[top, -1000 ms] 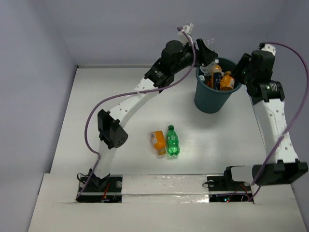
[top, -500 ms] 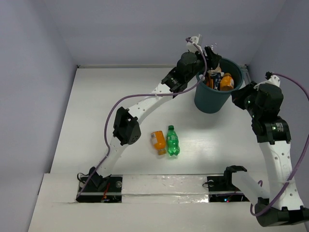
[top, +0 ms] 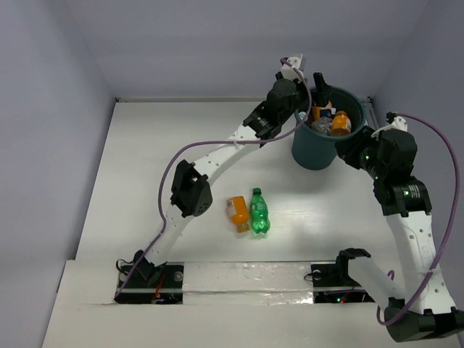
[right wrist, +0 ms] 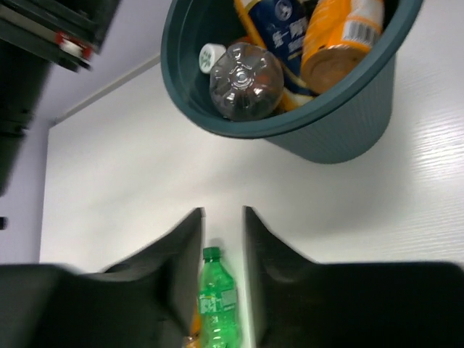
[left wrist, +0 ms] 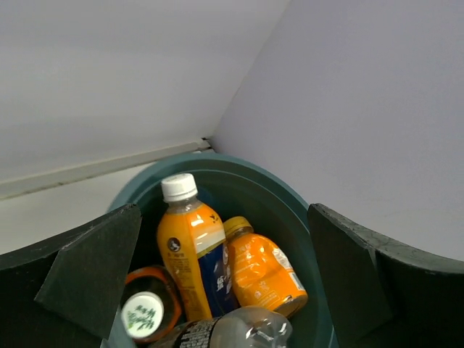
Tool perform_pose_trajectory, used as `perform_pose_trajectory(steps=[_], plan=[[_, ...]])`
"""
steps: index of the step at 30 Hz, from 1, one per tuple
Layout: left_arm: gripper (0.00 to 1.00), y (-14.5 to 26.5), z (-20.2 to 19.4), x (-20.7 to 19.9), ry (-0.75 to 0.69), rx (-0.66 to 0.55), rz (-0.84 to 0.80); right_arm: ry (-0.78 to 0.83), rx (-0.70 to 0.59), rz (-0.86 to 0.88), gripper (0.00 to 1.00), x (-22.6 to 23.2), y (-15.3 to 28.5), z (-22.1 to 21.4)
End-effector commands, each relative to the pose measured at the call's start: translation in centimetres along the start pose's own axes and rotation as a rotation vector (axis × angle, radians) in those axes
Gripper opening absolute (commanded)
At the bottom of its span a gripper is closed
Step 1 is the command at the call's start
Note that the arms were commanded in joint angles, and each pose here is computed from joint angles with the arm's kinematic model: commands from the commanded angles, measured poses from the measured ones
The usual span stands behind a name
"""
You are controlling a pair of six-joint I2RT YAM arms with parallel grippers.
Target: Put the plastic bottles in the bin
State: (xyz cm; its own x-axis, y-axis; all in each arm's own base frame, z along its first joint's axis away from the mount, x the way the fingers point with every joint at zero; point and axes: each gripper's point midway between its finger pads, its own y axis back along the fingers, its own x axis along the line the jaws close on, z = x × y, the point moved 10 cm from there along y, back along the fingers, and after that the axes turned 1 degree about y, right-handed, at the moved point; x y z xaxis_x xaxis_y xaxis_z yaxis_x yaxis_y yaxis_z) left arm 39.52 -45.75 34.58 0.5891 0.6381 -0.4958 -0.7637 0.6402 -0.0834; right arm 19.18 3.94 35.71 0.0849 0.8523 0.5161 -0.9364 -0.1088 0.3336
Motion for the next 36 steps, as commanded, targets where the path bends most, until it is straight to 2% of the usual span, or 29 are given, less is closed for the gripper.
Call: perform_pose_trajectory(steps=[1,2,3,4,5,6,7,8,9,10,11,12,13,14,15,16,17,18,21,23,24,25,28,31,36], plan=[[0.99,5.2,12.1,-5.3,-0.054,-0.223,-0.073,0.058,0.042,0.098,0.41,0.8,0.1,-0.8],[0.99,6.9,14.1,-6.1,-0.059,-0.242,-0.081,0.064,0.06,0.106,0.45,0.9,0.2,-1.1],[0.99,7.4,13.6,-5.7,-0.085,-0.202,-0.068,0.072,0.085,0.126,0.48,1.0,0.2,-1.6],[0.99,8.2,13.5,-5.5,-0.095,-0.167,-0.049,0.081,0.108,0.141,0.57,1.1,0.3,-2.1],[0.98,10.2,15.2,-6.1,-0.087,-0.178,-0.053,0.093,0.138,0.176,0.6,1.6,0.5,-2.8],[0.94,10.5,13.5,-4.5,-0.094,-0.106,-0.011,0.099,0.171,0.193,0.63,1.7,0.5,-3.6],[0.86,11.4,12.7,-4.1,-0.077,-0.06,0.003,0.102,0.201,0.206,0.69,1.9,0.6,-4.3],[0.81,13.7,14.2,-4.1,-0.065,-0.068,0.002,0.107,0.228,0.22,0.72,2.2,0.6,-5.0],[0.67,15.9,12.7,-3.0,-0.052,-0.005,0.036,0.117,0.281,0.242,0.78,2.7,0.7,-6.6],[0.61,15.6,10.2,-1.2,-0.064,0.059,0.085,0.118,0.312,0.251,0.81,2.9,0.7,-7.4],[0.53,18.2,10.6,-1.2,-0.033,0.071,0.099,0.117,0.343,0.258,0.82,3.0,0.7,-8.3],[0.46,19.6,7.1,1.4,-0.031,0.168,0.172,0.124,0.381,0.269,0.85,3.1,0.7,-9.5],[0.32,21.0,5.9,2.2,-0.019,0.213,0.206,0.11,0.419,0.249,0.89,2.6,0.4,-10.9],[0.27,23.3,6.1,2.2,0.026,0.21,0.22,0.105,0.443,0.24,0.9,2.3,0.2,-11.8],[0.23,25.1,2.8,4.3,0.035,0.296,0.29,0.097,0.466,0.237,0.91,2.1,0.1,-12.6],[0.18,26.4,1.8,5.3,0.059,0.339,0.332,0.084,0.486,0.254,0.95,2.3,0.2,-13.4],[0.16,28.3,1.8,5.2,0.119,0.334,0.336,0.087,0.524,0.247,0.96,1.9,0.0,-14.7],[0.16,30.1,-0.7,6.6,0.142,0.405,0.378,0.088,0.546,0.257,0.98,2.1,0.0,-15.3],[0.16,33.8,-2.8,8.0,0.231,0.46,0.45,0.125,0.624,0.271,1.0,2.9,-0.2,-17.7],[0.23,35.7,-3.4,8.3,0.266,0.485,0.47,0.137,0.667,0.278,1.0,3.5,-0.7,-19.0],[0.31,36.6,-4.4,8.7,0.28,0.522,0.488,0.134,0.677,0.269,1.0,3.4,-1.1,-19.5],[0.5,37.3,-4.9,8.9,0.304,0.545,0.511,0.125,0.681,0.265,1.0,3.4,-1.5,-19.8],[0.81,39.0,-6.3,9.3,0.355,0.607,0.515,0.133,0.682,0.242,1.0,3.5,-2.9,-20.9],[0.9,40.1,-7.5,9.4,0.401,0.661,0.491,0.157,0.719,0.225,1.0,3.8,-4.4,-22.0],[0.94,40.6,-8.7,9.6,0.429,0.721,0.466,0.186,0.745,0.225,0.99,4.3,-6.0,-23.3]])
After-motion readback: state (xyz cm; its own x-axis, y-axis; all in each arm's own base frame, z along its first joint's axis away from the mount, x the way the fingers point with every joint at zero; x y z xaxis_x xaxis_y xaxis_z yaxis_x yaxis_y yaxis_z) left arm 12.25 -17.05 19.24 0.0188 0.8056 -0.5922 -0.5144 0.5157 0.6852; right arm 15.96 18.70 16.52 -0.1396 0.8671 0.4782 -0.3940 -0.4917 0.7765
